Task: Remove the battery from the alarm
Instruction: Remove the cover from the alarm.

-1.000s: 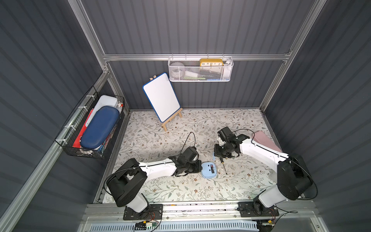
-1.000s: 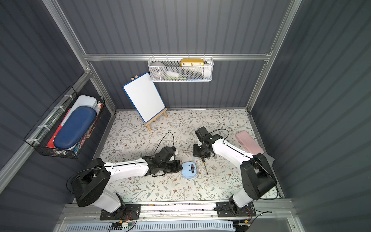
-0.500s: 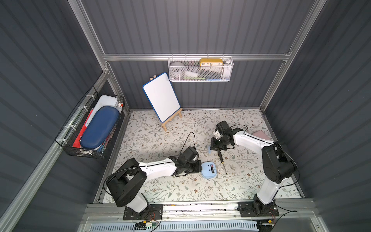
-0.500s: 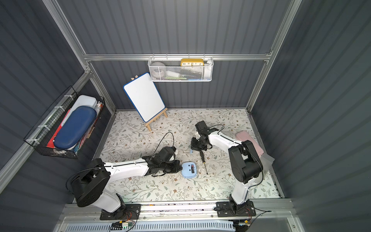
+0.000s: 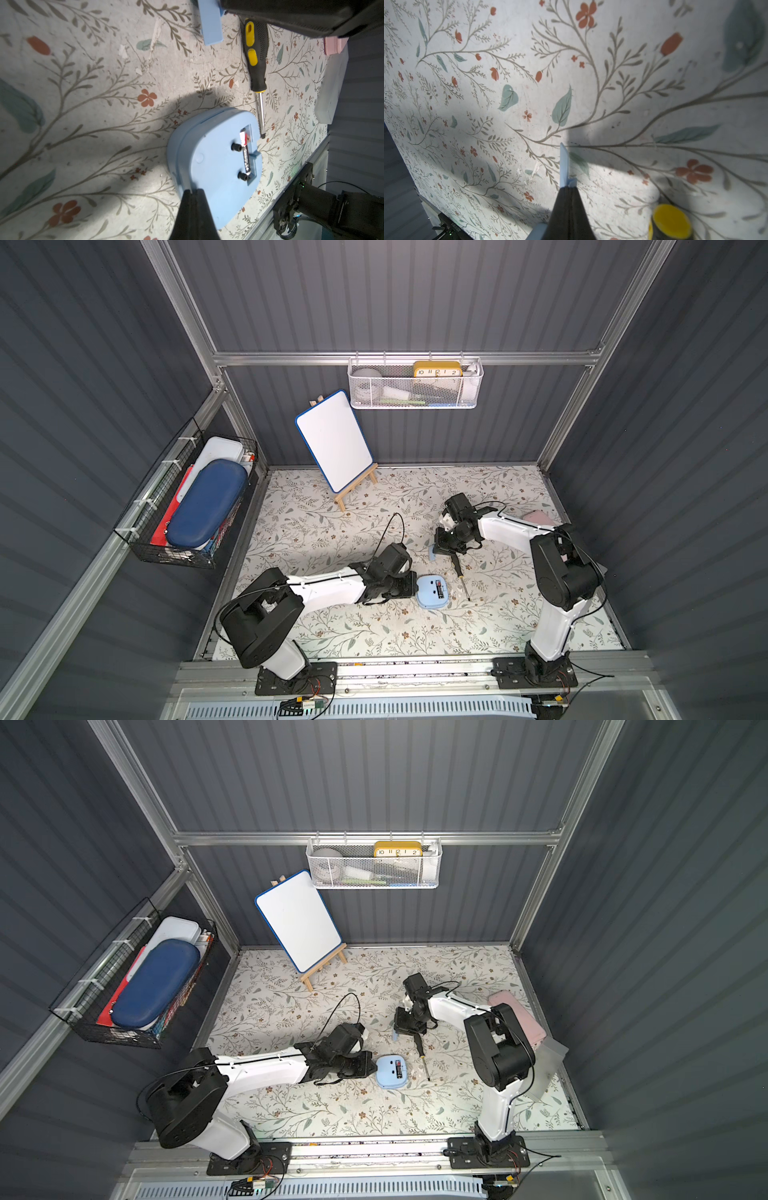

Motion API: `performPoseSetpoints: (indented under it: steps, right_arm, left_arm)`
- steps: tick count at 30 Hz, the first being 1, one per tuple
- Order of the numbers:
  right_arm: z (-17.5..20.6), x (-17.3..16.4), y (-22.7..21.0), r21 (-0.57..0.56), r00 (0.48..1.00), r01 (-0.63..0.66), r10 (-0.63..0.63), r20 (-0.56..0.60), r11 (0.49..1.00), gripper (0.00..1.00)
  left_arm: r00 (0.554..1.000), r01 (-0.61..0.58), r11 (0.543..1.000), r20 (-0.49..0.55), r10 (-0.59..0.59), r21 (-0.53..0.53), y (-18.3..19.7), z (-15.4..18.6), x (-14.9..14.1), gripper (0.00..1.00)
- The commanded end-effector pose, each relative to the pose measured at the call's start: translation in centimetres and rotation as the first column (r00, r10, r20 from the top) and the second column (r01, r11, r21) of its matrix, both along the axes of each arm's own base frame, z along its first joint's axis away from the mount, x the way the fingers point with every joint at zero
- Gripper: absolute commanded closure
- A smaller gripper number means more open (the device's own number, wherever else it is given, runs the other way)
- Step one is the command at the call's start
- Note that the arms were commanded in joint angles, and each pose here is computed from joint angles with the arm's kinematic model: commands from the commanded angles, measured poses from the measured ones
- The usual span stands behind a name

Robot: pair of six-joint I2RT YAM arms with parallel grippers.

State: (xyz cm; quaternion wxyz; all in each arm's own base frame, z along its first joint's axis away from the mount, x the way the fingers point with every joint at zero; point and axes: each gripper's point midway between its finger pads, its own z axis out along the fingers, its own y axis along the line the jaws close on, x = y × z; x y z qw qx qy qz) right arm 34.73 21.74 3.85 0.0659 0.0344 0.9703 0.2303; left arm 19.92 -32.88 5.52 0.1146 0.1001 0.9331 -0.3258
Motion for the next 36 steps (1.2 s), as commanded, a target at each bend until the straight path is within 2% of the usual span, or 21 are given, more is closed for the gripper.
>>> performPoseSetpoints:
  steps: [1, 8, 14, 20, 23, 27, 31, 36]
  right_arm:
    - [-0.3, 0.0, -0.2, -0.006, 1.000, -0.010, 0.010, -0.002, 1.000, 0.95]
    - [-1.0, -0.3, -0.6, -0.031, 1.000, -0.002, 0.002, -0.015, 1.000, 0.87]
    - [-1.4, -0.3, -0.8, -0.040, 1.000, 0.002, -0.002, -0.021, 0.999, 0.86]
    - [0.4, -0.6, -1.0, -0.035, 1.000, 0.000, 0.000, 0.016, 0.999, 0.83]
    - [1.8, -1.5, -2.0, -0.079, 0.999, -0.008, 0.011, 0.045, 0.997, 0.82]
    - [1.1, -3.7, -2.8, -0.111, 0.999, -0.044, 0.047, 0.017, 0.993, 0.99]
    - [0.0, -4.6, -2.5, -0.106, 0.997, -0.080, 0.079, -0.010, 0.991, 1.00]
    - [-0.2, -4.5, -1.2, -0.091, 0.993, -0.115, 0.114, -0.017, 0.989, 1.00]
  left_arm:
    - [1.000, -0.002, 0.999, -0.016, 0.002, 0.046, 0.6, -0.7, -0.3, 1.00]
    - [1.000, -0.005, 0.999, -0.014, 0.005, 0.044, 0.7, -0.6, -0.3, 1.00]
    - [1.000, -0.010, 0.999, -0.008, 0.011, 0.045, 0.8, -0.4, -0.3, 1.00]
    - [1.000, -0.016, 0.999, -0.005, 0.016, 0.041, 0.9, 0.0, -0.3, 1.00]
    - [1.000, -0.029, 0.998, 0.007, 0.029, 0.051, 1.4, 0.5, -0.4, 1.00]
    - [0.998, -0.018, 1.000, -0.055, 0.017, -0.021, 2.1, 1.8, -3.2, 1.00]
    - [0.995, 0.046, 0.996, -0.090, -0.053, -0.077, 1.9, 2.6, -6.7, 1.00]
    - [0.976, 0.173, 0.978, -0.112, -0.187, -0.119, -1.4, 2.4, -9.9, 1.00]
